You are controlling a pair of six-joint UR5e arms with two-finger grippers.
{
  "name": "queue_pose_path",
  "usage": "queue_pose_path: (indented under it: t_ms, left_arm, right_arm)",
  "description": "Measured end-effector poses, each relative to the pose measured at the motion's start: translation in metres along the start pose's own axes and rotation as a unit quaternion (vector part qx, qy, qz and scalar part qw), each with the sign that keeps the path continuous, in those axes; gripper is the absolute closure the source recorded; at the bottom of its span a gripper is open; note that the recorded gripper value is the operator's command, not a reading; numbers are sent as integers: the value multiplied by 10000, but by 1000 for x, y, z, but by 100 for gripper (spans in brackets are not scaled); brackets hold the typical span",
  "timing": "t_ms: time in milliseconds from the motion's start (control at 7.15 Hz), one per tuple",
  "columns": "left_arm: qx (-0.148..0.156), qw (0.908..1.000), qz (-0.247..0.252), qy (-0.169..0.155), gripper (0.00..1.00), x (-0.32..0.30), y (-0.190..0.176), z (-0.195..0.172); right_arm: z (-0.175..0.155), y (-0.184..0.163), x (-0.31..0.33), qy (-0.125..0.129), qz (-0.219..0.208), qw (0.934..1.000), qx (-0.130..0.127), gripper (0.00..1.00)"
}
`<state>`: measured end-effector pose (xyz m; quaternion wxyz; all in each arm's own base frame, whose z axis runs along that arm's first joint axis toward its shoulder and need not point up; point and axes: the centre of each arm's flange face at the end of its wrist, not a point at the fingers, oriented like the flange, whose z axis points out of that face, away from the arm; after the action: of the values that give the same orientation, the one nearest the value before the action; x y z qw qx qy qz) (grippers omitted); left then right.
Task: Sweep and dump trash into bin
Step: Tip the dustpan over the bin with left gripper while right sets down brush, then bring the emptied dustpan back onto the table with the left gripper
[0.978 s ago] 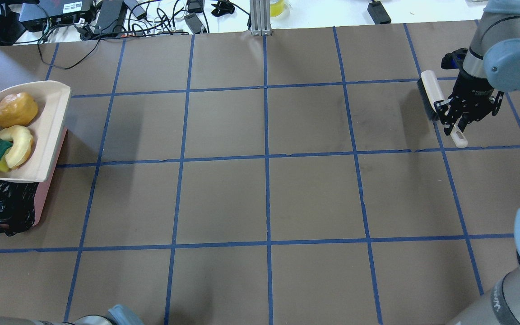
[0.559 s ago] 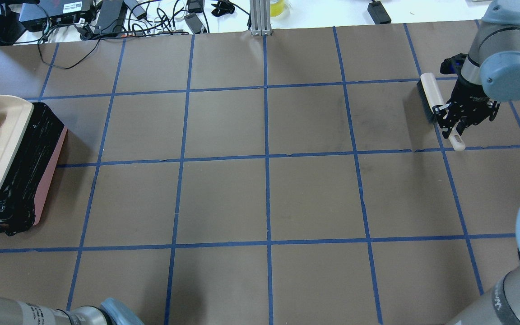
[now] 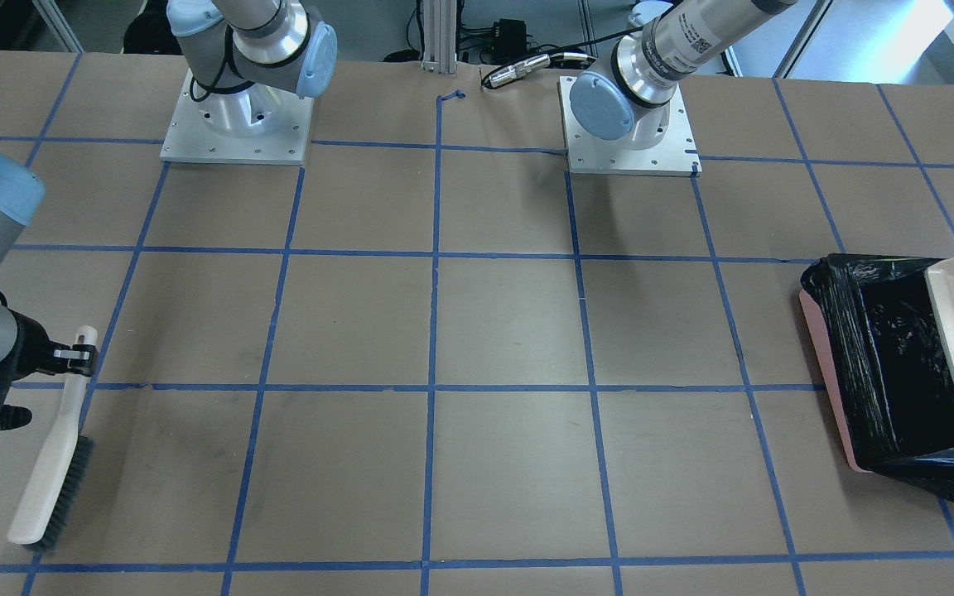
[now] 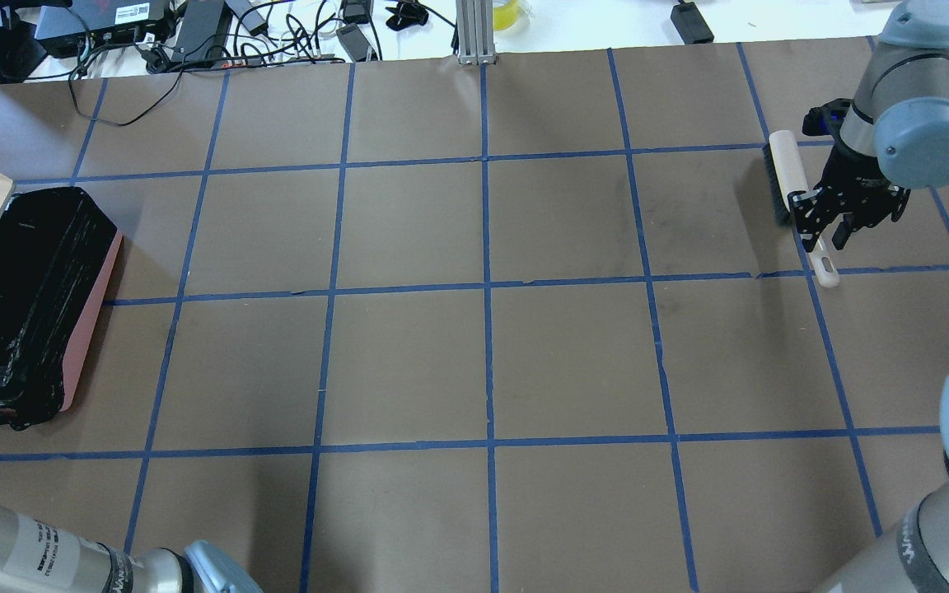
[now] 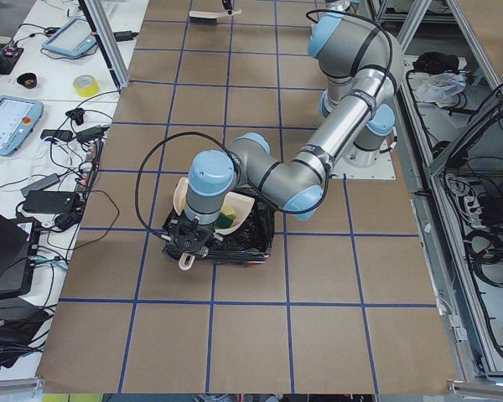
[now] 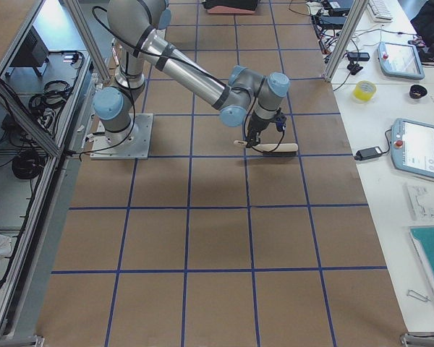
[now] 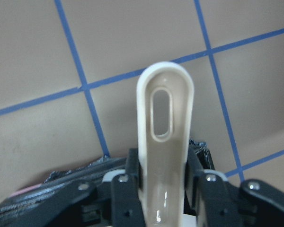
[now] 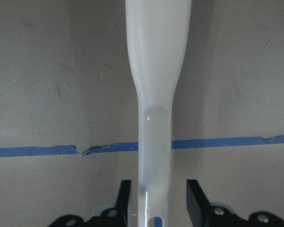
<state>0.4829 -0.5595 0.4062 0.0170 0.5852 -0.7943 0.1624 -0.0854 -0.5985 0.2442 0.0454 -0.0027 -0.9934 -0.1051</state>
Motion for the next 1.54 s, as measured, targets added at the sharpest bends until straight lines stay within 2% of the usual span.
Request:
queue_pose_path:
  t_ms: [280,559,699,839,978,1118,1258,1538]
  left_arm:
    - [255,9967,489,603,100,13,-11,11]
    - [226,9884,968,1145,100,22,-3,12]
    - [286,9821,1259,1369,100,25,1,12]
    - [388,9751,1510,1580,100,29,3,10]
    - [538,9673,1717,1789,100,33,3,5]
    - [733,9554,1992,2055,100,39,4,-4]
    - [919,9409,2290,2319,100,45,5,-14]
    - [1155,9179,2707,2661,100,54,8,-29]
  right_arm:
    - [-1,0,0,9,5,10000,5,1]
    - [-27,7,2,56,50,9998,199,0]
    - [-58,19,2,72,45,9989,460,0]
    - [-102,40,-1,67,14,9964,848,0]
    - [-152,71,-7,86,9,9922,1242,0]
    - [-199,104,-15,90,6,9885,1506,0]
    - [-238,135,-25,20,-22,9866,1630,0]
    - [-286,171,-52,-224,33,9885,1495,0]
